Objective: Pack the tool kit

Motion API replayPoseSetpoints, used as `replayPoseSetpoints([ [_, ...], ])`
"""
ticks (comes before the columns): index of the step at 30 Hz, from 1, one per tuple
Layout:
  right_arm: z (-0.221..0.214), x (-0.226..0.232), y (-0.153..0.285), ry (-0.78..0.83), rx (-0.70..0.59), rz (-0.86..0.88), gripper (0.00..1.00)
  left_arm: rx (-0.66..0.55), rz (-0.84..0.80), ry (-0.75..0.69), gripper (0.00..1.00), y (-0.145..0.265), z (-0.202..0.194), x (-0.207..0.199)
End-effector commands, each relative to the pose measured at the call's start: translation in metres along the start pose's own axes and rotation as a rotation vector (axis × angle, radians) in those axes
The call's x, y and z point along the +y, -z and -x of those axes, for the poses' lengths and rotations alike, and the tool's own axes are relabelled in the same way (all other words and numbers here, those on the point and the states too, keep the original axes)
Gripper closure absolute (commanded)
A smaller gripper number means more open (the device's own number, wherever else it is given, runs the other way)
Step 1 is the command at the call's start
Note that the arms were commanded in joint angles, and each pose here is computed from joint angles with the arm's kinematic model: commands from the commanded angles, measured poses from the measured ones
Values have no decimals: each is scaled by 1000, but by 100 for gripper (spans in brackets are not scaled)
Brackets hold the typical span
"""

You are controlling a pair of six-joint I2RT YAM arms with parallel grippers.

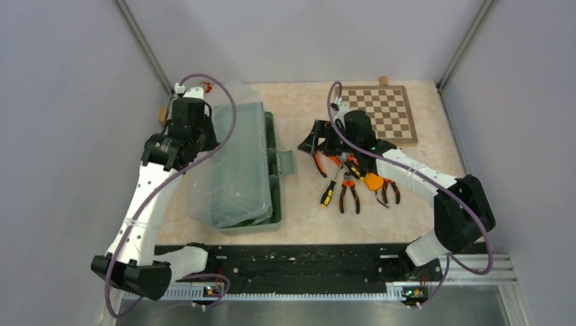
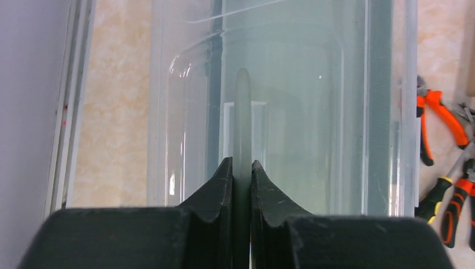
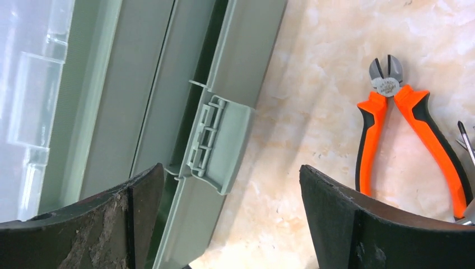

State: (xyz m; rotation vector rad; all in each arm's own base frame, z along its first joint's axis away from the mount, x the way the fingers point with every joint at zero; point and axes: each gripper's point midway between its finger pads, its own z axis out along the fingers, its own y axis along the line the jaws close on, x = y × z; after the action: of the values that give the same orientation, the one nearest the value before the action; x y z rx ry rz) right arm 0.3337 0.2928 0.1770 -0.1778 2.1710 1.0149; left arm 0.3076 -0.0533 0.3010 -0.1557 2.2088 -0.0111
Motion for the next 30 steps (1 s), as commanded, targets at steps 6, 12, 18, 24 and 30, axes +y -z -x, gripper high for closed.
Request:
replayPoseSetpoints([
  [6, 24, 34, -24, 74, -19, 44, 17, -285, -60, 219, 100, 9, 32, 25],
  [12, 34, 50, -58, 120, -22, 57, 25, -297, -84, 257, 100, 9, 22, 30],
  [18, 22, 49, -104, 168, 44, 54, 33, -307, -96, 272, 100, 13, 17, 31],
  [24, 14, 42, -137, 190, 36, 11, 38, -325, -101, 272, 100, 19, 18, 32],
  [30, 16, 33, -156, 204, -6, -29, 47, -335, -98, 274, 100, 28, 19, 34],
])
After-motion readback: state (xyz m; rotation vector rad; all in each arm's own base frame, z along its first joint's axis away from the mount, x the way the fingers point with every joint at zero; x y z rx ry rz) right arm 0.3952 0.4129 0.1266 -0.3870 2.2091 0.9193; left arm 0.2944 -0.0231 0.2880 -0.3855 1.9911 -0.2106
